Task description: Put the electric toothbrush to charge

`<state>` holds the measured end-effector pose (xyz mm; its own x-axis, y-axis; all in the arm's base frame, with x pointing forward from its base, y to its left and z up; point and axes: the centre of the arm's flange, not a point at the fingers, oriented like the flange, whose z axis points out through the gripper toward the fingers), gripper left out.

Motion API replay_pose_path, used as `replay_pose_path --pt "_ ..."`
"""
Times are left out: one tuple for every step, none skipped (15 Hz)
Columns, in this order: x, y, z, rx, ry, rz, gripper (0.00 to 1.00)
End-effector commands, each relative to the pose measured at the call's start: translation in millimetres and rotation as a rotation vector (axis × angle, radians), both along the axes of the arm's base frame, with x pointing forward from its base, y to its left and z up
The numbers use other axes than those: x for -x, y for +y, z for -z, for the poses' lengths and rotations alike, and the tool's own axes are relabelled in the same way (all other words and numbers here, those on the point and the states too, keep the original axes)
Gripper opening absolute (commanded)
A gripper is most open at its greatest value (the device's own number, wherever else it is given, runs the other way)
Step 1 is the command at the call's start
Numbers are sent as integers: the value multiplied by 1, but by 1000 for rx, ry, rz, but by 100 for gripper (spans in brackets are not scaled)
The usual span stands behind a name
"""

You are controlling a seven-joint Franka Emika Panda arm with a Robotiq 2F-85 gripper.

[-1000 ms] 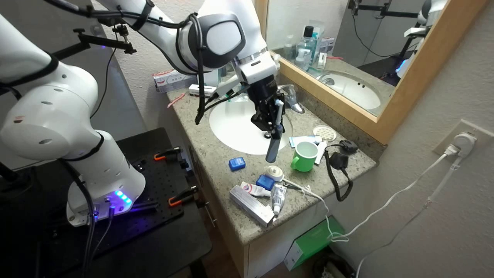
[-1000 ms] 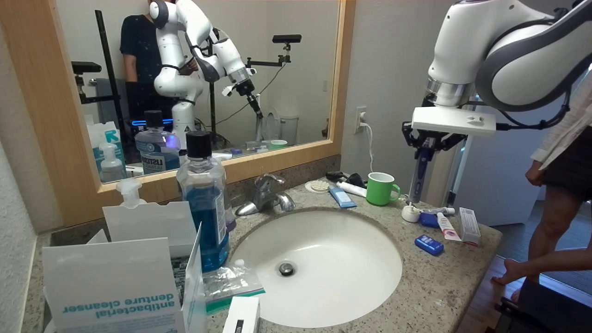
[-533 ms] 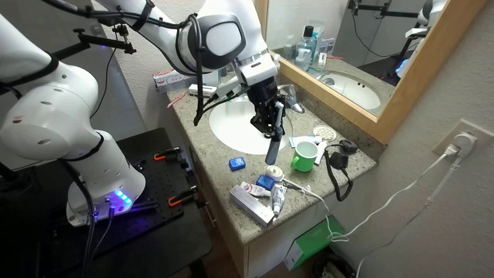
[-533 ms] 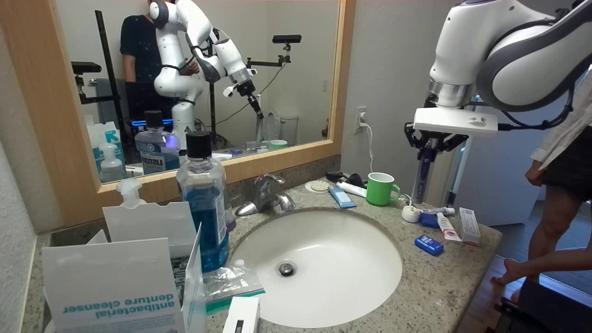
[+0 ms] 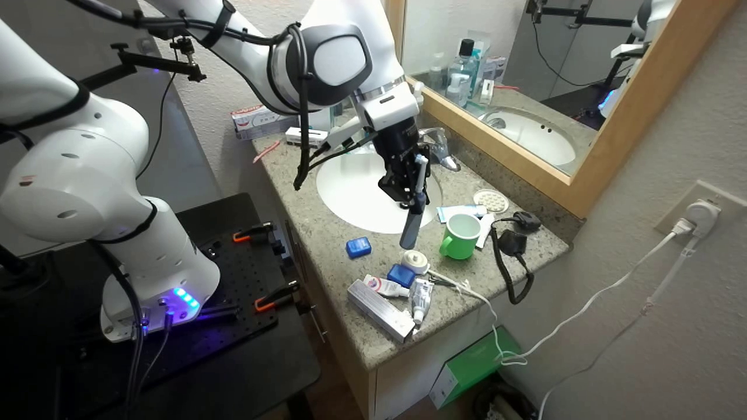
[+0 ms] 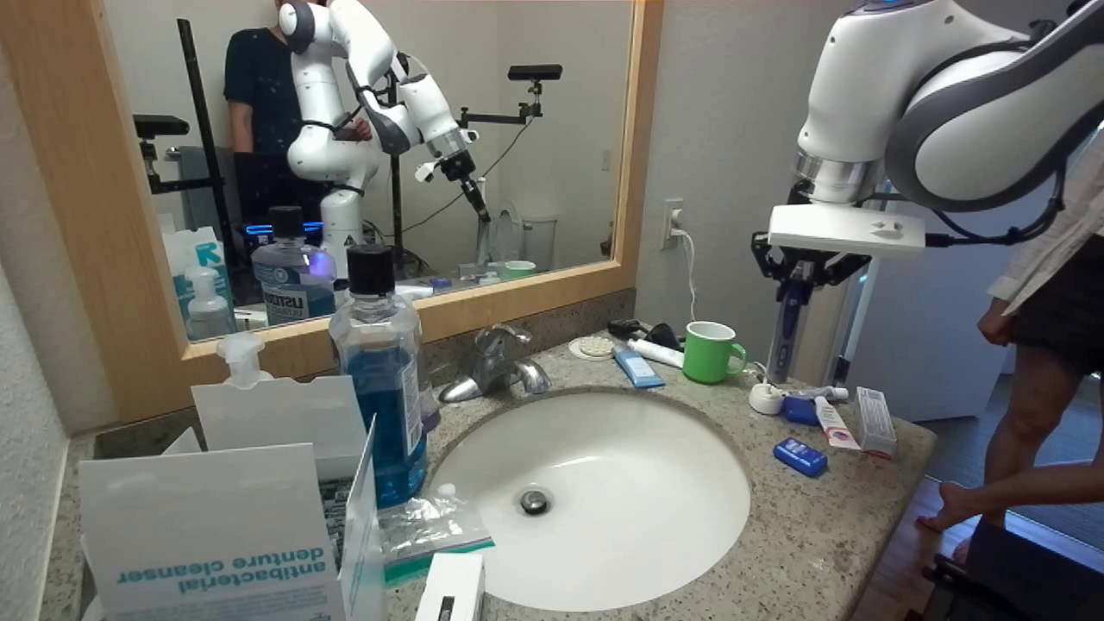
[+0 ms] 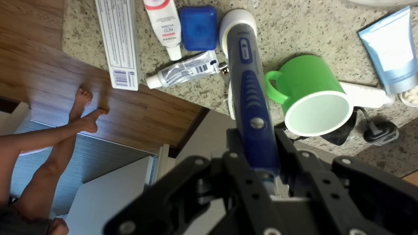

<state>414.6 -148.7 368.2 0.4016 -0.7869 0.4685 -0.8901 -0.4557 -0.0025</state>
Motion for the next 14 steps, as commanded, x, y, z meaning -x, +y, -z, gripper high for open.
replay_pose_path --pt "-3 1 3 7 -18 17 7" --pt "-3 0 4 6 -21 23 7" --pt "-3 -1 5 4 -21 25 7" --pt "-3 -2 6 2 -23 28 7" --pt "-4 -2 6 1 -24 29 7" --pt "-4 -3 7 1 -26 31 7" --pt "-4 -3 7 0 -29 33 7" --pt "-3 -4 5 -4 -35 39 7" --pt "-3 -4 4 -6 -41 46 7" --pt "-4 -5 3 -5 -43 49 7" --pt "-5 -6 3 -3 -43 54 7" --pt "-6 -8 2 -3 -45 57 7" --pt "-7 -9 0 -3 -49 65 7" --pt "-7 -11 -2 -4 -54 73 7"
